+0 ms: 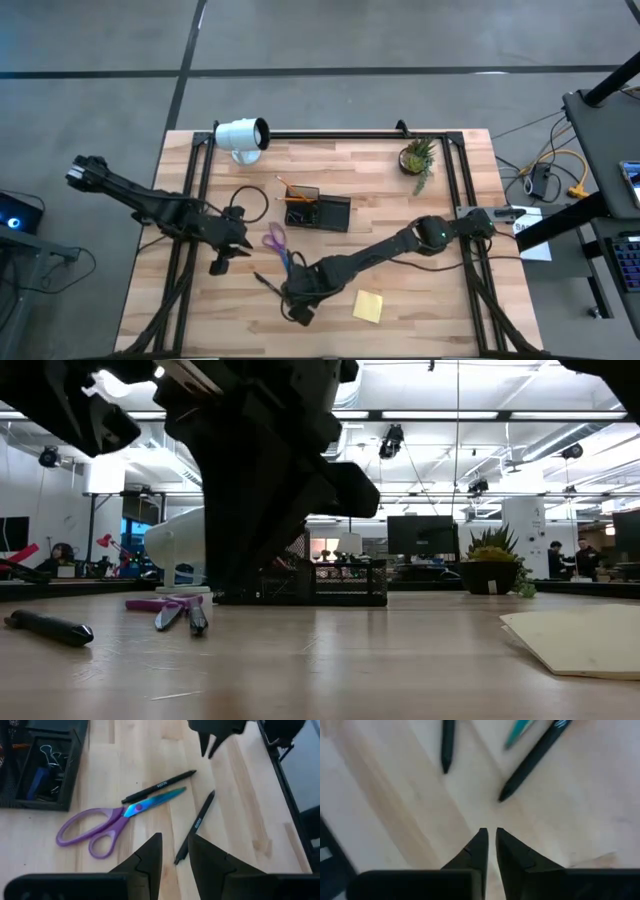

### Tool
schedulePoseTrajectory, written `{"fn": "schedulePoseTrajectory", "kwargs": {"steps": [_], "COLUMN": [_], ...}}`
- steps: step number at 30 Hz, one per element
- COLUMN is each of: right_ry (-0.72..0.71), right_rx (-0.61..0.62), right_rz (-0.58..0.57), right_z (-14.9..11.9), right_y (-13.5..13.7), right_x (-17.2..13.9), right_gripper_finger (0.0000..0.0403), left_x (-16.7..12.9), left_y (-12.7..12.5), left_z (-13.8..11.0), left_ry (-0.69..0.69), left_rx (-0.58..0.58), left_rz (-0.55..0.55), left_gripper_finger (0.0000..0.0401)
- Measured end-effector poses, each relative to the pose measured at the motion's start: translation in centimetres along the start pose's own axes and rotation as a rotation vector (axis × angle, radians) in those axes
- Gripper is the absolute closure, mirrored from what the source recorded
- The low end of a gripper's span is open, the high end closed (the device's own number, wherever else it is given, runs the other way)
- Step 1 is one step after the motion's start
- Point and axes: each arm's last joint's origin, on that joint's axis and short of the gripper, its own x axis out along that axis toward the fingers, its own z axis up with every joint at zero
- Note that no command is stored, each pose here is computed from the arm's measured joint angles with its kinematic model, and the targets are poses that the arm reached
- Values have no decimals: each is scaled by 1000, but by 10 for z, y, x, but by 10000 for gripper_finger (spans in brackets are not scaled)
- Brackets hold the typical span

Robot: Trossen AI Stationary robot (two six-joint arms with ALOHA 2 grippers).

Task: Pick and place office supplies into organizer
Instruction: Put the right black pen into the black desk organizer

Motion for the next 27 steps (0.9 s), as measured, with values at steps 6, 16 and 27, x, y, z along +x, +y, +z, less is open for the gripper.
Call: {"fn": "schedulePoseTrajectory", "kwargs": {"steps": [6, 16, 27], "right_ry": [-38, -72, -97], "right_rx": [48, 100, 17], "right_rz": [47, -20, -290], "right_z": [8, 15, 7], "right_y": [0, -12, -30], "right_x": [2, 27, 24], "right_gripper_finger": [322, 270, 301], "left_x": [10, 15, 10], "left_y": [4, 8, 9], "left_z": [-12, -25, -24], "left_ry": [-7, 5, -36], "left_rx": [-48, -40, 32], "left_rz": [-2, 3, 20], "left_gripper_finger": [322, 322, 322]}}
